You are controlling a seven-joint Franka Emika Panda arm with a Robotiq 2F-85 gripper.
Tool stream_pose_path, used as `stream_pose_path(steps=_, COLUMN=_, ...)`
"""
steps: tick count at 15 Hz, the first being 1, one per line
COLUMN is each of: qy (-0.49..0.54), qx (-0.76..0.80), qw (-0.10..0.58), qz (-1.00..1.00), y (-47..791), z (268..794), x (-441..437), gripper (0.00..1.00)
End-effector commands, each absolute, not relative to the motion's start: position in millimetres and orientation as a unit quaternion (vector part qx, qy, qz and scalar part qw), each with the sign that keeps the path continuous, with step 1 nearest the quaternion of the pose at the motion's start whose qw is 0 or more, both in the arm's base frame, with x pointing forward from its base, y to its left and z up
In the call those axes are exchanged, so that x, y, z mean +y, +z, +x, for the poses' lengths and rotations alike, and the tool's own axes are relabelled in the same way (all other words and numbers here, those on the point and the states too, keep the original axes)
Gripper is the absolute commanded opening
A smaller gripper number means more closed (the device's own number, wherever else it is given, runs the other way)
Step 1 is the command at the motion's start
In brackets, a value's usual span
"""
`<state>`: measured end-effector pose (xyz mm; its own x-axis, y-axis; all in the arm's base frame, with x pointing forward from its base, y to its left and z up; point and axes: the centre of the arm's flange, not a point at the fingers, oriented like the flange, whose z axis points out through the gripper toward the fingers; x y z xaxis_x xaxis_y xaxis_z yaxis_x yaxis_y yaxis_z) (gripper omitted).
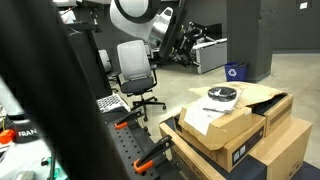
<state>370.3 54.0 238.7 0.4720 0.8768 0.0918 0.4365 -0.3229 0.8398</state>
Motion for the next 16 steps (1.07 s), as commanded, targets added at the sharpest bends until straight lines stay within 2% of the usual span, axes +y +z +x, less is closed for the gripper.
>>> stream_pose_path(steps=1, qy=0.29, qx=0.424, qw=0.387, qz=0.766, y=242.6, z=369.1, x=49.1, gripper=1.0)
stream_pose_path(steps=16, qy=0.283, qx=0.425, qw=0.389, qz=0.767, y=241.7, z=371.8, x=51.6, gripper=1.0)
